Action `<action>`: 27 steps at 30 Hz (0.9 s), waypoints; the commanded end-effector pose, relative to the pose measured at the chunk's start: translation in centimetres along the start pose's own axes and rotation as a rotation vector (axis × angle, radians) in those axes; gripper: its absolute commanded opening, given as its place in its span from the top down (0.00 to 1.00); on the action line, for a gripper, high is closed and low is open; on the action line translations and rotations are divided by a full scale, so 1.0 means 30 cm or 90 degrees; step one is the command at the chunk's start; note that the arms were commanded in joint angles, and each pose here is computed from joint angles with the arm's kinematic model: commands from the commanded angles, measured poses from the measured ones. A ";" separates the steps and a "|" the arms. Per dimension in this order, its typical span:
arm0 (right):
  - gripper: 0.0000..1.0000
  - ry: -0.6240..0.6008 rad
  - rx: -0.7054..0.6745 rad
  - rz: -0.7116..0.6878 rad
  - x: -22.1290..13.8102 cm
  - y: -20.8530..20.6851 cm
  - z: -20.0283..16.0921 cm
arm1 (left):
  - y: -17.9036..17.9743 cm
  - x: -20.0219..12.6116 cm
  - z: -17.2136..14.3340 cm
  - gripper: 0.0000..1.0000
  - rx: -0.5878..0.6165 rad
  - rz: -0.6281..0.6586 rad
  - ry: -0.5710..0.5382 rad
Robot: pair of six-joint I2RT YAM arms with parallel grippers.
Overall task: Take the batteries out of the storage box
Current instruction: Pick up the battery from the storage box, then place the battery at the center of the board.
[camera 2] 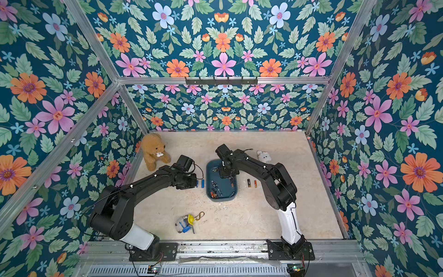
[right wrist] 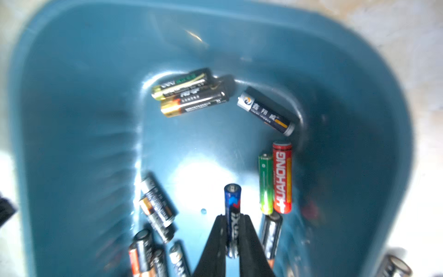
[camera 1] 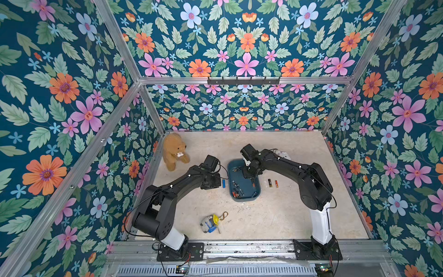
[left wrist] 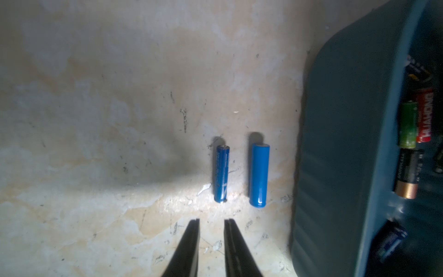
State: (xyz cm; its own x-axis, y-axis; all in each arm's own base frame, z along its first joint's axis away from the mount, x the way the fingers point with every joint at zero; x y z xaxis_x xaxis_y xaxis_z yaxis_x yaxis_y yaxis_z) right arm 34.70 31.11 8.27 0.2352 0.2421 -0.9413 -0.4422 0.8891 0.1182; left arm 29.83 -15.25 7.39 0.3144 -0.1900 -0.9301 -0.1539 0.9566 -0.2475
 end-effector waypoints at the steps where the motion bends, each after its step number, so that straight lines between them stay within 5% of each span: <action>1: 0.86 -0.005 0.003 0.006 -0.041 0.007 0.005 | -0.005 -0.005 0.008 0.75 0.003 -0.004 -0.004; 12: 0.85 -0.050 0.015 -0.007 -0.170 -0.031 0.006 | -0.007 -0.034 0.013 0.75 0.002 -0.004 -0.011; 27: 0.85 -0.064 0.090 -0.058 -0.262 -0.278 -0.116 | -0.002 -0.035 0.010 0.75 -0.003 0.000 -0.009</action>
State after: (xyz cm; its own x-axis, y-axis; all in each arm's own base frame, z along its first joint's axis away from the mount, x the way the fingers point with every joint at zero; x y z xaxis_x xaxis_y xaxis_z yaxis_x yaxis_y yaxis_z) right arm 33.39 21.43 13.39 0.3353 0.2061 -0.9193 -0.3017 0.9479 0.1024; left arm 29.97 -15.31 8.45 0.3334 -0.1986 -0.9216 -0.1494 0.9541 -0.2596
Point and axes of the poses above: each gripper's point midway between its finger pads, its own x axis out along the fingers, its own y axis along the line the jaws close on, z = x × y, the point moved 2 cm from there along -x, back along the fingers, and after that the axes turned 8 degrees about -x, right-handed, at the moved point
